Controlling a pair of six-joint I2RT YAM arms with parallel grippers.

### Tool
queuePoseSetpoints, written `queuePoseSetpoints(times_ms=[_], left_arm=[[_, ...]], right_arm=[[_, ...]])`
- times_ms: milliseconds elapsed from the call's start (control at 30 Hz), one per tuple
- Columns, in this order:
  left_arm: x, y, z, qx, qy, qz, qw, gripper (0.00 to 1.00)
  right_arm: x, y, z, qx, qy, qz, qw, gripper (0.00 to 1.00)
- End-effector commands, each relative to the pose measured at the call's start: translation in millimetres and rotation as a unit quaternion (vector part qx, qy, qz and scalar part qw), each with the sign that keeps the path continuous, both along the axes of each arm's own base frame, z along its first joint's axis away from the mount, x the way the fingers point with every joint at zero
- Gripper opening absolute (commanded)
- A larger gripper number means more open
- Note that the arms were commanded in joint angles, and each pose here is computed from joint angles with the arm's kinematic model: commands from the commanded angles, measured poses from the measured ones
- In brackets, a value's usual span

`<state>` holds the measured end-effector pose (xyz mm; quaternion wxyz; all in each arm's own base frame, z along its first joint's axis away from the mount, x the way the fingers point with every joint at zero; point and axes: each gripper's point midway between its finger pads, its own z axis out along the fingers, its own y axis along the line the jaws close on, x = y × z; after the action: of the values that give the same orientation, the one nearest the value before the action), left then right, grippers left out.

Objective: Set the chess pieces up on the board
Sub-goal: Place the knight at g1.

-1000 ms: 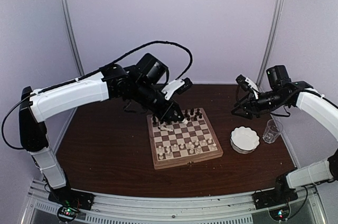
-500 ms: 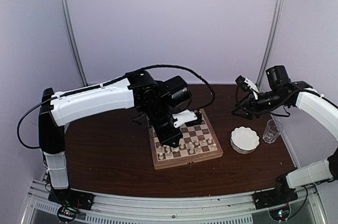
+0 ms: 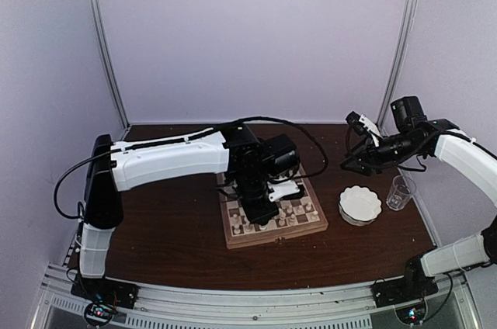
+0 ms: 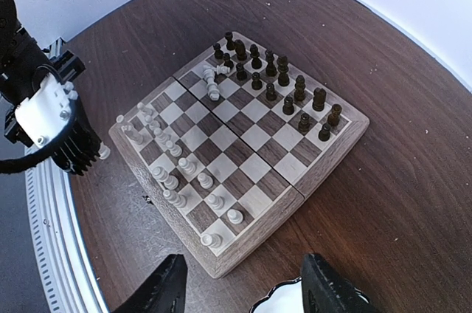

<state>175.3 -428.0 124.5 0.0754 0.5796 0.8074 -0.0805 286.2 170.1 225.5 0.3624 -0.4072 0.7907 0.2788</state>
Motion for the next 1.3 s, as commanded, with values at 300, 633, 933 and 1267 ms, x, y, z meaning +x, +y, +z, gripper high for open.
queuePoseSetpoints(times_ms=[300, 633, 933, 1267], left_arm=[[35, -77, 42, -0.111, -0.063, -0.017, 0.992, 0.0], [47, -119, 31, -0.163, -0.073, -0.025, 0.984, 0.0], [46, -140, 11, -0.186, -0.052, -0.032, 0.981, 0.0], [49, -135, -17, -0.155, -0.053, -0.026, 0.986, 0.0]], right_arm=[[11, -11, -12, -0.034, 0.003, -0.028, 0.999, 0.55], [19, -20, -19, -0.055, 0.004, -0.051, 0.997, 0.55], [22, -23, -22, -0.064, 0.007, -0.059, 0.996, 0.56], [24, -25, -24, -0.066, 0.009, -0.062, 0.996, 0.56]])
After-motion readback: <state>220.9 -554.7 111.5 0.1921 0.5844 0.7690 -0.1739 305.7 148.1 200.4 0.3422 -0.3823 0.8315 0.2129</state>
